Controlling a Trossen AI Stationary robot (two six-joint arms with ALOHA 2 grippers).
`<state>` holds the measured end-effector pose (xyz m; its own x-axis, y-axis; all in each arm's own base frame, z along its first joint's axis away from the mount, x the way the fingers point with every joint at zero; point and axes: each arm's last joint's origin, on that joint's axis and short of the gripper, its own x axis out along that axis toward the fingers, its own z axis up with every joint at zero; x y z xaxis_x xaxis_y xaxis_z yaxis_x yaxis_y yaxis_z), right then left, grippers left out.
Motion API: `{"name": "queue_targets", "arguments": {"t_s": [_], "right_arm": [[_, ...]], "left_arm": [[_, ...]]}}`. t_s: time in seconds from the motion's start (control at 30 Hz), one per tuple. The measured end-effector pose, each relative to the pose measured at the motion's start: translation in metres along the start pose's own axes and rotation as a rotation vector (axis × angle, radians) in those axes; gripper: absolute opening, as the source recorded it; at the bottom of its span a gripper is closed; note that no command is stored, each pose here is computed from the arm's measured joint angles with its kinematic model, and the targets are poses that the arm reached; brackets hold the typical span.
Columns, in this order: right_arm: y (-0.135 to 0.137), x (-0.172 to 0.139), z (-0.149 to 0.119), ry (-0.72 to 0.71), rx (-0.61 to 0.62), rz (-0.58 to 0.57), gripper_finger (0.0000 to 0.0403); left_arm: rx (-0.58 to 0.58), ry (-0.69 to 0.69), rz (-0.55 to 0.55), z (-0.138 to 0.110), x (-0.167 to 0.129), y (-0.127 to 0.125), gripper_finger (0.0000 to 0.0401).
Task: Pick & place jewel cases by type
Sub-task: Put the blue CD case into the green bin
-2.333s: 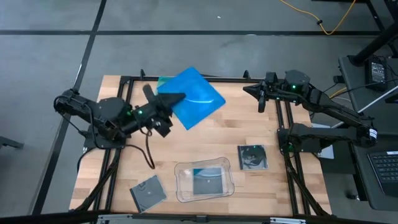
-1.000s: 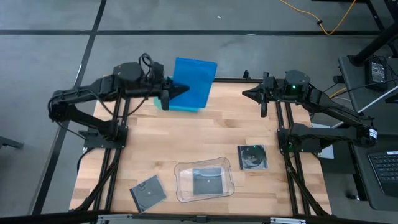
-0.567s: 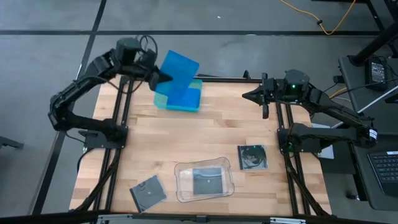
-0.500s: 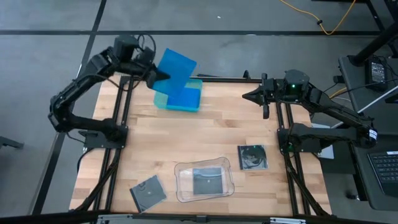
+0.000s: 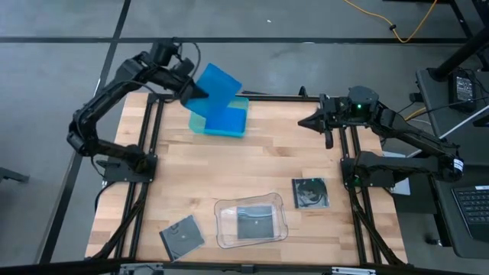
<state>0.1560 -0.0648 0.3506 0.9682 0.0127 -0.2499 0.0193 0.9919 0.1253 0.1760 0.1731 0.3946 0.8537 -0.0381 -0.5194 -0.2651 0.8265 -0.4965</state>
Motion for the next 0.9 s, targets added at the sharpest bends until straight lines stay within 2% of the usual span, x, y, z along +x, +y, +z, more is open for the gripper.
{"name": "queue_targets", "arguments": {"t_s": [0.17, 0.4, 0.6, 0.8, 0.9], "right_arm": [[-0.003, 0.006, -0.001, 0.01, 0.03, 0.008, 0.0006], [-0.017, 0.041, 0.002, 0.072, 0.091, 0.14, 0.002], [-0.04, 0.07, 0.03, 0.09, 0.083, 0.124, 0.0088], [-0.065, 0.097, 0.053, 0.119, 0.098, 0.162, 0.0173], [-0.074, 0.112, 0.061, 0.144, 0.095, 0.176, 0.0202]], "left_arm": [[0.023, 0.079, -0.07, -0.001, 0.027, -0.011, 0.0006], [0.053, 0.172, -0.14, -0.005, 0.06, -0.024, 0.0006], [0.082, 0.157, -0.154, -0.003, 0.069, -0.033, 0.0006], [0.094, 0.167, -0.131, -0.005, 0.074, -0.041, 0.0006], [0.117, 0.162, -0.116, -0.005, 0.077, -0.045, 0.0006]]}}
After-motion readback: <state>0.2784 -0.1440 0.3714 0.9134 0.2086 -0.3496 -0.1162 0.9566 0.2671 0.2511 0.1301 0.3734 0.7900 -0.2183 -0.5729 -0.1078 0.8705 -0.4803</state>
